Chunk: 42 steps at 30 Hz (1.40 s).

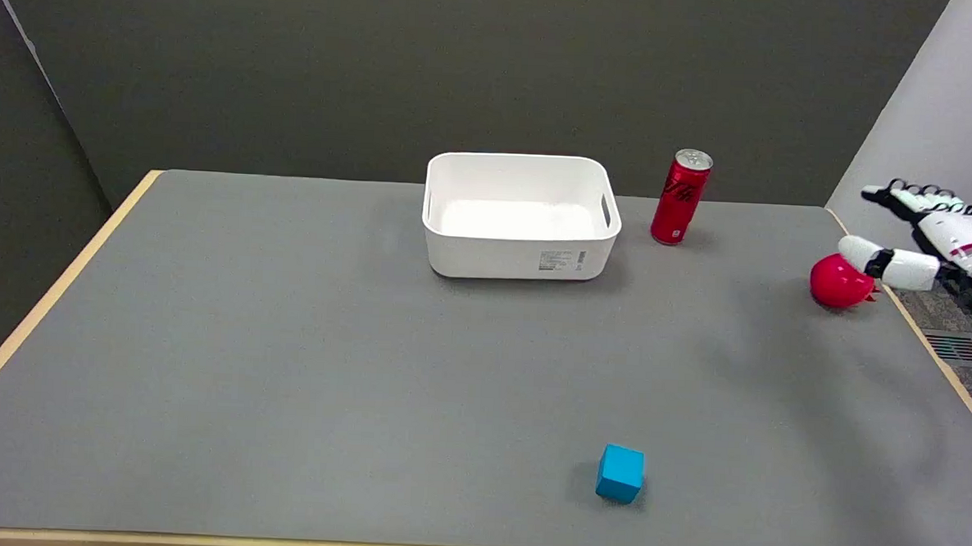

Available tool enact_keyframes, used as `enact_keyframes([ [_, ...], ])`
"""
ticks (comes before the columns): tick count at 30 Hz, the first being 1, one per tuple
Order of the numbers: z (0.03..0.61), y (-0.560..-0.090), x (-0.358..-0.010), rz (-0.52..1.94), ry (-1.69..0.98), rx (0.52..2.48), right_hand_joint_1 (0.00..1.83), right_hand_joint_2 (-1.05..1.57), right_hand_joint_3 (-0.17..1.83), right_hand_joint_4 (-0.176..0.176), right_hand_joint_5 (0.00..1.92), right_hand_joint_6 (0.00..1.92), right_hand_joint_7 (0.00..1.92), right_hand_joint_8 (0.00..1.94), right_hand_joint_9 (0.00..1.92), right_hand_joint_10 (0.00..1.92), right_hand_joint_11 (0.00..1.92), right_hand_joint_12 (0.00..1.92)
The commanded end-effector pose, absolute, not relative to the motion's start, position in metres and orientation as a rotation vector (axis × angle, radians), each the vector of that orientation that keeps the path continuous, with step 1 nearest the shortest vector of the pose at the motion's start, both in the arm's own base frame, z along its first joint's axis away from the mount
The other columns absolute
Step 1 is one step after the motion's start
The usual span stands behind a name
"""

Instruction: Pick up the pomegranate.

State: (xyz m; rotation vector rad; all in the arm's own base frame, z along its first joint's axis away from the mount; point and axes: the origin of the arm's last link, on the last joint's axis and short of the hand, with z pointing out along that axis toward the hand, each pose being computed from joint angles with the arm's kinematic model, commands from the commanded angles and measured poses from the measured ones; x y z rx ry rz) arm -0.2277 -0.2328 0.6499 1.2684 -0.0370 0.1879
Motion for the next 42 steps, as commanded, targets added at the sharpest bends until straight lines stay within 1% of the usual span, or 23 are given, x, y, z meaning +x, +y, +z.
enact_keyframes([
  [1,0.649,-0.241,-0.268,-0.069,-0.198,1.18,0.03,0.46,0.92,0.051,0.12,0.37,0.2,0.31,0.06,0.62,0.0,1.09],
  [5,0.652,-0.24,-0.272,-0.08,-0.213,1.144,0.02,0.46,0.93,0.05,0.1,0.37,0.18,0.3,0.05,0.6,0.0,1.09],
  [9,0.657,-0.242,-0.269,-0.065,-0.21,1.113,0.02,0.46,0.93,0.051,0.08,0.36,0.16,0.29,0.04,0.58,0.0,1.07],
  [14,0.657,-0.258,-0.265,-0.021,-0.192,1.103,0.03,0.46,0.94,0.056,0.08,0.36,0.15,0.28,0.04,0.56,0.0,1.06],
  [20,0.647,-0.284,-0.266,-0.043,-0.19,1.149,0.03,0.47,0.94,0.062,0.08,0.36,0.15,0.28,0.04,0.55,0.0,1.05],
  [23,0.642,-0.29,-0.27,-0.057,-0.199,1.16,0.03,0.47,0.94,0.063,0.08,0.36,0.15,0.28,0.04,0.55,0.0,1.05],
  [32,0.644,-0.277,-0.278,-0.048,-0.217,1.143,0.05,0.47,0.94,0.067,0.09,0.37,0.15,0.29,0.04,0.56,0.0,1.06],
  [42,0.647,-0.265,-0.278,-0.017,-0.206,1.136,0.12,0.5,0.93,0.069,0.11,0.38,0.17,0.29,0.06,0.57,0.0,1.08],
])
